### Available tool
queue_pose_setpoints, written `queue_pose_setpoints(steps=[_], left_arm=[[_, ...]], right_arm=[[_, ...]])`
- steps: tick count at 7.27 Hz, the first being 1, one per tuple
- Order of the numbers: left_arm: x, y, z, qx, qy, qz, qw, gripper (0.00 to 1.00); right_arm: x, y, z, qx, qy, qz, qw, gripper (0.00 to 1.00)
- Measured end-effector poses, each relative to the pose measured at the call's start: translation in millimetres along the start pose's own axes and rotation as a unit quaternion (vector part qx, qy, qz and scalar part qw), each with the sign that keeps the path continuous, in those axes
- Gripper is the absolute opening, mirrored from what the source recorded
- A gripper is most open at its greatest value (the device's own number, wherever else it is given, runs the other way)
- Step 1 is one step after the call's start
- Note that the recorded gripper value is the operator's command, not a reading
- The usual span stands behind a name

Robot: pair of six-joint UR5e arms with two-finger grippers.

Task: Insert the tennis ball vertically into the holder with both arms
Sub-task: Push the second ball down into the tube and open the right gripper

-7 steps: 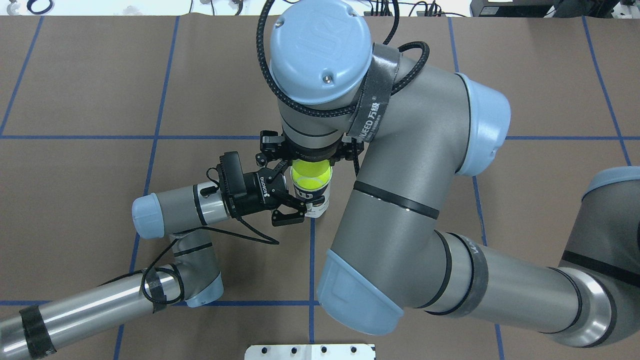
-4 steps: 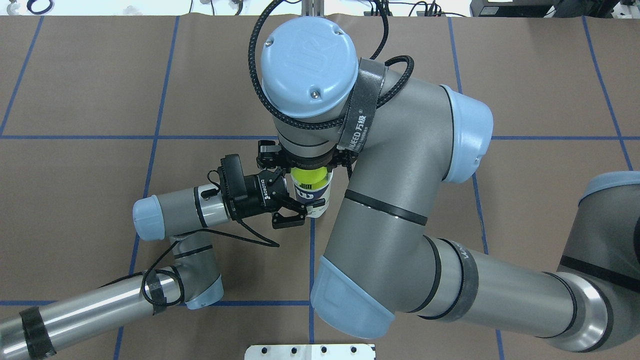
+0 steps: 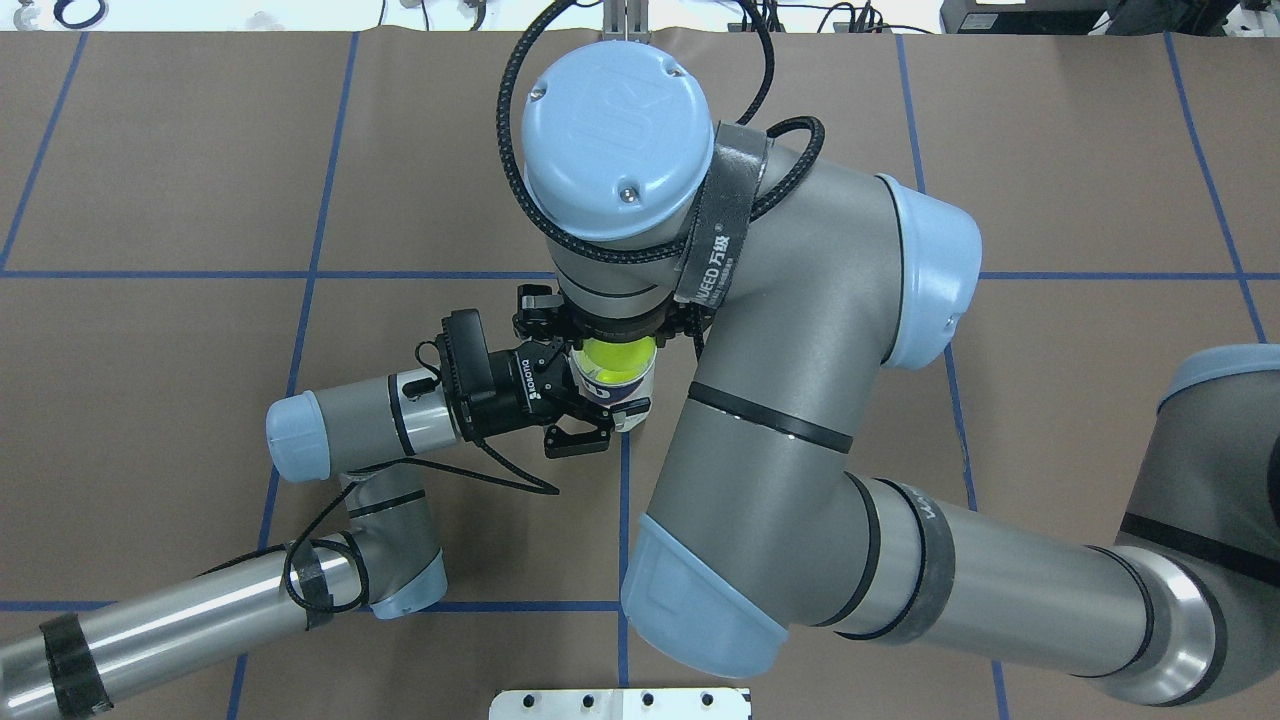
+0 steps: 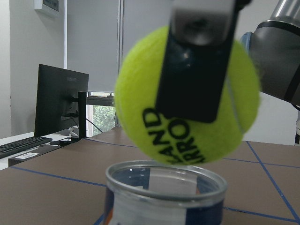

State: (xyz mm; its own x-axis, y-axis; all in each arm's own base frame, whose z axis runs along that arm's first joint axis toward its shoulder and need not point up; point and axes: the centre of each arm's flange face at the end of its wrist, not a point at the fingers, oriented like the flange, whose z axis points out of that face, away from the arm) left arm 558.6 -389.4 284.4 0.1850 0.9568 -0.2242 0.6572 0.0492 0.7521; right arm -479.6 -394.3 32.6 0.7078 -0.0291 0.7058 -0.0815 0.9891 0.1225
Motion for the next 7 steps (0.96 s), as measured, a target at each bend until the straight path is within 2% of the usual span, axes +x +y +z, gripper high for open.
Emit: queue_pose_setpoints(steps=[1,2,4,7], left_arm=[[0,0,0,0.0,0.0,0.0,1.0,0.99],[0,0,0,0.0,0.0,0.0,1.0,0.99],[0,1,0,-0.001,0.0,0.0,1.0,0.99],[0,1,0,-0.001,0.0,0.0,1.0,0.99]], right_arm=[[1,0,1,0.0,0.001,0.0,1.0,0.87],[1,1,3,0.0,0.0,-0.001,1.0,0.99],[5,2,15,0.016,-0.012,-0.004,0.9998,0.99],[5,6,19,0.022,-0.021,-0.006,0.9995,0.99]])
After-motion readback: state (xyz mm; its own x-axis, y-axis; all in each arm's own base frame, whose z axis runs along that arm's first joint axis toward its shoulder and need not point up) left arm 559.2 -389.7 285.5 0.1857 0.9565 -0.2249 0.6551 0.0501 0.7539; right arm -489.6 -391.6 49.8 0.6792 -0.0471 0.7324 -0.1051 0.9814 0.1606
